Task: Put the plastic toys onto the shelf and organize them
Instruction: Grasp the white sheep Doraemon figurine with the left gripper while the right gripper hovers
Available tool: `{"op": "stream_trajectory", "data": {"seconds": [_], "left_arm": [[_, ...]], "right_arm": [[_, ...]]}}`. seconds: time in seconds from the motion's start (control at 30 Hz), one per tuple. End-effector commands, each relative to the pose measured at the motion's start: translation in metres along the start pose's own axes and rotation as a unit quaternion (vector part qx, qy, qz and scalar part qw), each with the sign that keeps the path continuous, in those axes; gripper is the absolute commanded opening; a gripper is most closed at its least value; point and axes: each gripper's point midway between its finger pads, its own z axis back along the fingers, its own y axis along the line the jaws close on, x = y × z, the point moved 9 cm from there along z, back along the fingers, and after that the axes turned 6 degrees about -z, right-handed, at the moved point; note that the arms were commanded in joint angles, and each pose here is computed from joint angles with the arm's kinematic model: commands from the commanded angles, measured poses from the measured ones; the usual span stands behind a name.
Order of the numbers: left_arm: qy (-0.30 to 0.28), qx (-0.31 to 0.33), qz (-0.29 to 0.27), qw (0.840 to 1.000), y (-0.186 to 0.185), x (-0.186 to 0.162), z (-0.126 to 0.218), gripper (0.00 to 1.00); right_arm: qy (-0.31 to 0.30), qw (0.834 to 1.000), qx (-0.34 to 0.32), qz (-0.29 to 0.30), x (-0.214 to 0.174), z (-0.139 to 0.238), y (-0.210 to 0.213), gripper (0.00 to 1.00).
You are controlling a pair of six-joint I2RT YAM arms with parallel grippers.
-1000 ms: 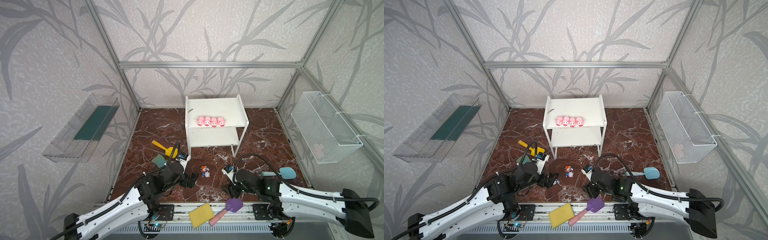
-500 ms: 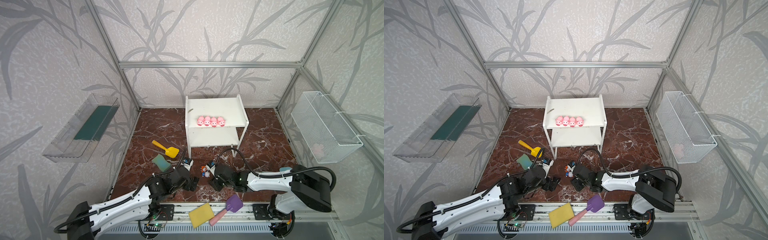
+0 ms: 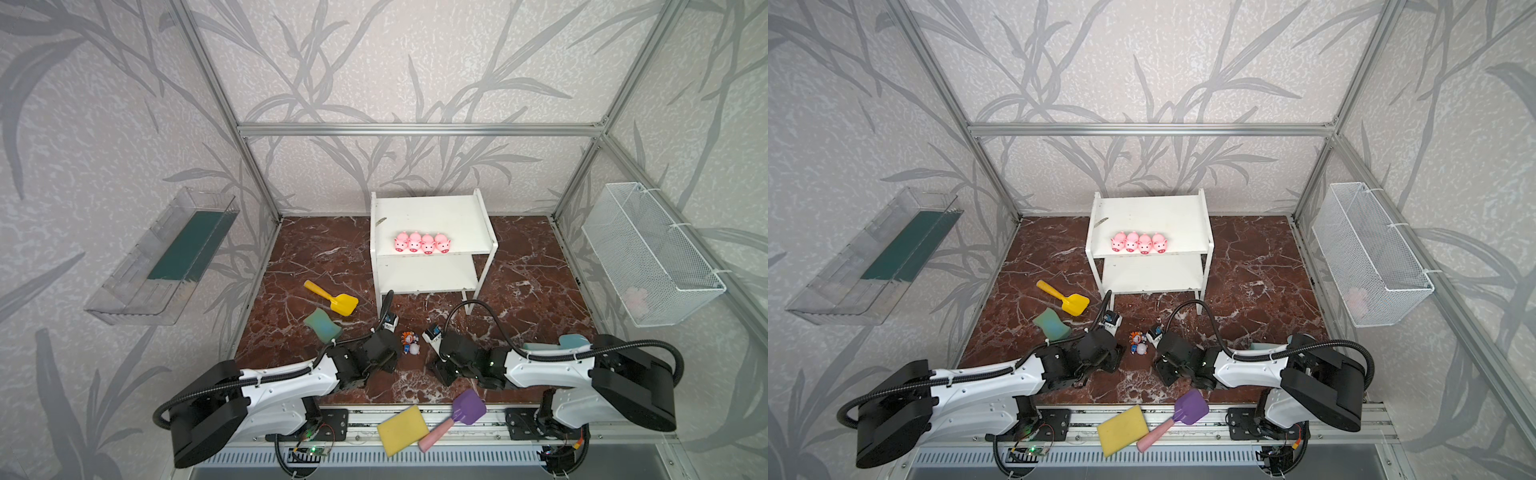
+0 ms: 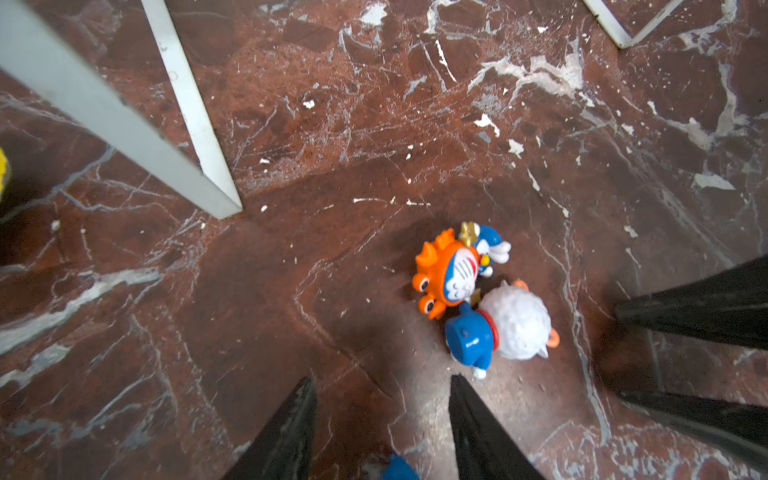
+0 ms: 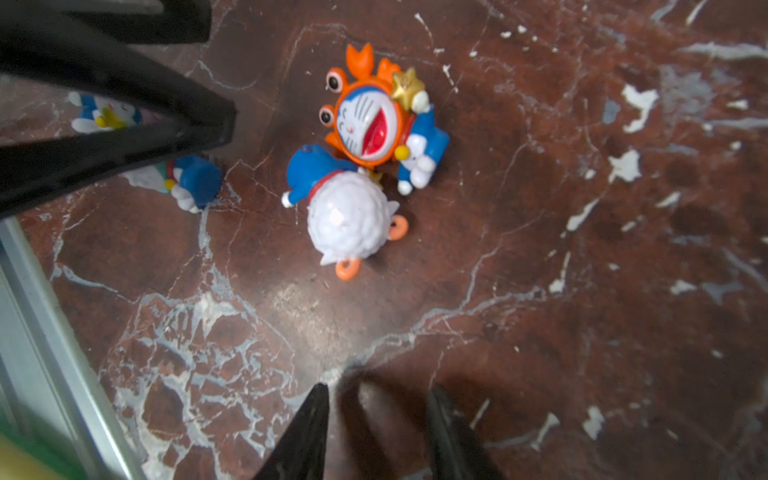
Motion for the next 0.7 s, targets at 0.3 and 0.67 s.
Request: {"op": "stream_trajectory", "data": {"seconds": [0.3, 0.67], "left_arm": [[-0.032, 0.002, 0.015, 0.999, -0.02, 0.026, -0.028, 0.49], [0.028, -0.011, 0.001, 1.0, -0.035, 0.001, -0.034, 0.41]], "right_arm": [[-0.007, 0.999, -0.019, -0.03, -0.023, 0.016, -0.019, 0.39], [-0.022, 1.0, 0.009, -0.015, -0.017, 0.014, -0.013, 0.37]]}}
